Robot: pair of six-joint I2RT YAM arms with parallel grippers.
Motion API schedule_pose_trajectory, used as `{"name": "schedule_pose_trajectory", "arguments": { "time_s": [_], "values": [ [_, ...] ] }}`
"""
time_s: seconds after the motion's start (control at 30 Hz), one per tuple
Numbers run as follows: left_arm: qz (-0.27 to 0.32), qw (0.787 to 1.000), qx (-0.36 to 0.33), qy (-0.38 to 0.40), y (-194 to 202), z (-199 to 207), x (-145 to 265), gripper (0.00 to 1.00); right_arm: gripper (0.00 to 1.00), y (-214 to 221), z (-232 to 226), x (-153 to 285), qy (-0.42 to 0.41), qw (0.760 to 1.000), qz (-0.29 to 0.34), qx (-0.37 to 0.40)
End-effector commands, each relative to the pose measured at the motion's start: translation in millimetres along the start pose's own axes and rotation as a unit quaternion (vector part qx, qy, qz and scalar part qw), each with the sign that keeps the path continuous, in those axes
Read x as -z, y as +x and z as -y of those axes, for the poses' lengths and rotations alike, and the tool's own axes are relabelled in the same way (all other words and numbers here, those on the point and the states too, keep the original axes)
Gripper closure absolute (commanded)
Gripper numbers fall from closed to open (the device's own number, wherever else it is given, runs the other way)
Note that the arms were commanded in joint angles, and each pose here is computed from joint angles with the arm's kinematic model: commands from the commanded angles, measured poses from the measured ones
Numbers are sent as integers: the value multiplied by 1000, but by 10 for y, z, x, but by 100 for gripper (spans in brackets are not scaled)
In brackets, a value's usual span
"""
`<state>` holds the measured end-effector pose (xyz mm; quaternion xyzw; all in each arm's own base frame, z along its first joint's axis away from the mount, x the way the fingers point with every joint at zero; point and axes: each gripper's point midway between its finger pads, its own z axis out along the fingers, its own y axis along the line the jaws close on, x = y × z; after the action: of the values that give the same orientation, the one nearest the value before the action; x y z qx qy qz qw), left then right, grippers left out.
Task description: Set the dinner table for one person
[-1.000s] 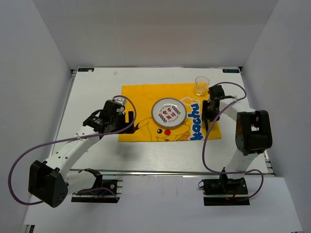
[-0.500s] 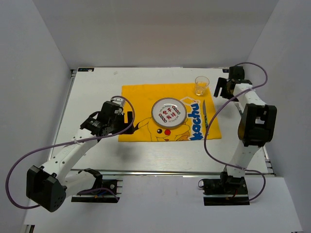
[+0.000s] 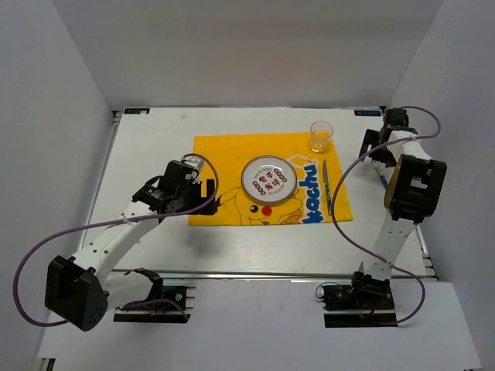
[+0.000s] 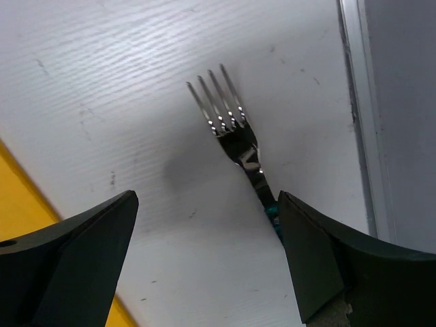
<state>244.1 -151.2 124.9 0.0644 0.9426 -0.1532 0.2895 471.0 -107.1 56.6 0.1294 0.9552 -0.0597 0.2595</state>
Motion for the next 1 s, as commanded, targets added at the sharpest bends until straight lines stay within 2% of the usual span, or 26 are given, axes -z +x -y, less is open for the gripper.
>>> {"name": "schedule_pose_trajectory", "arguments": {
  "time_s": [0.0,0.37,0.53,0.83,0.93,0.97],
  "values": [
    [13,1000,-8,17,-60,52,52,2,11,39,111,104,-14,1000,8,-2],
    [14,1000,-11,22,-58,87,70,2,12,527,409,307,-6,999,-31,-30],
    [29,999,-11,25,-83,91,124,2,14,674,403,168,-18,998,-43,-30],
    [35,999,-15,30,-90,123,157,2,18,991,484,-68,9,995,-90,-30],
    [33,999,-16,32,-89,131,153,2,28,1104,461,-112,11,994,-102,-34],
    [34,999,-16,32,-94,133,156,2,37,1133,452,-126,12,994,-105,-33]
  ]
}}
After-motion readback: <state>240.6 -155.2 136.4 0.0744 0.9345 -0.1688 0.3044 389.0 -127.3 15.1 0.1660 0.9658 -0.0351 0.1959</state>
